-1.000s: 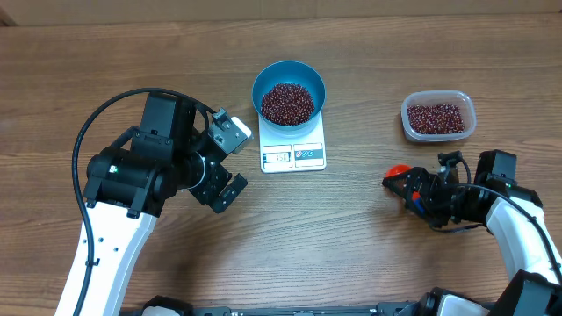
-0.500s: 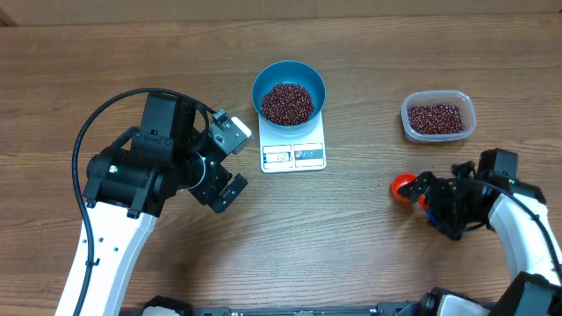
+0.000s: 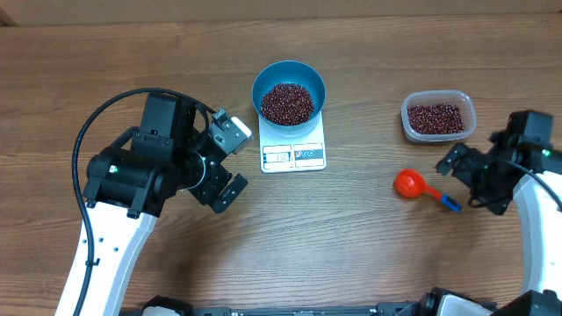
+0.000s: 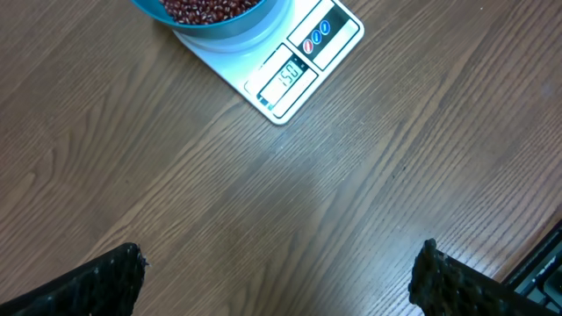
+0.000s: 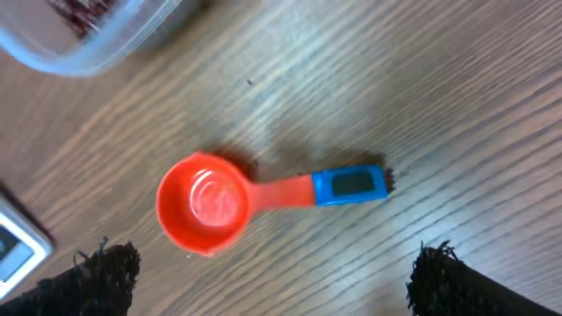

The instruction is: Scoop item into bowl and weigh 150g on scale

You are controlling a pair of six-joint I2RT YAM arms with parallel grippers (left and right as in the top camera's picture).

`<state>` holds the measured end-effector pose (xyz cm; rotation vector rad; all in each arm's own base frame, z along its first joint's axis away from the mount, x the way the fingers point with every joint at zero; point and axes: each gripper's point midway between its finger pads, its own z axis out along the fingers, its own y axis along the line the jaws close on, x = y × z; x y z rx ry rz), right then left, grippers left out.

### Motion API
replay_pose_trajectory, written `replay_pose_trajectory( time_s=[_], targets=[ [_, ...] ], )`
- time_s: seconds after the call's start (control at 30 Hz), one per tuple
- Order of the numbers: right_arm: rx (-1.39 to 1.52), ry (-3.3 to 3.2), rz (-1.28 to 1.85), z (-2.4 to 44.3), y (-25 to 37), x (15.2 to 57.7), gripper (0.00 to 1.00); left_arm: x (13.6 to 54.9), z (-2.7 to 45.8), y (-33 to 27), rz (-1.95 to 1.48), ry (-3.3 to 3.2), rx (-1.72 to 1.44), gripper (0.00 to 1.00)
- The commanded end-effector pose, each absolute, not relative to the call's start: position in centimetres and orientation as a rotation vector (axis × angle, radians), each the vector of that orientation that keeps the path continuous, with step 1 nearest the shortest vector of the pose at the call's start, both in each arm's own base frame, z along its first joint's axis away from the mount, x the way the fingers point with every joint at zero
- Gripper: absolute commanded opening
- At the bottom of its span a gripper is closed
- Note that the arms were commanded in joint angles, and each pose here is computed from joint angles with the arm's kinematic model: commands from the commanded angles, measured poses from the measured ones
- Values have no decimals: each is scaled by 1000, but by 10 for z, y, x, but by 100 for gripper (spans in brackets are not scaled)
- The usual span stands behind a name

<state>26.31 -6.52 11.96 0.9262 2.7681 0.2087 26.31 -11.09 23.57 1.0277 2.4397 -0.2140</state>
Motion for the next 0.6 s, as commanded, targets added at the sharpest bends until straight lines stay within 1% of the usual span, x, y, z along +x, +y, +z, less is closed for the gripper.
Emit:
replay_pose_trajectory(
  time_s=[0.0,0.13,0.23,0.3,0.43,0.57],
  targets=[
    [889,2715,304,149,-56,276,100,263,236,-113,-242,2443,1015,100],
    [833,2687,632,180,-17,277,100,263,236,-113,-241,2443,1015,100],
    [788,2644,951,200,18,275,100,263,236,-113,-242,2443,1015,100],
    [795,2651,969,200,20,273,100,263,236,-113,-242,2443,1015,100],
    [815,2675,869,193,10,271,100,263,236,-113,-242,2443,1015,100],
    [792,2651,843,194,6,279,100,263,236,-113,-241,2443,1015,100]
  ],
)
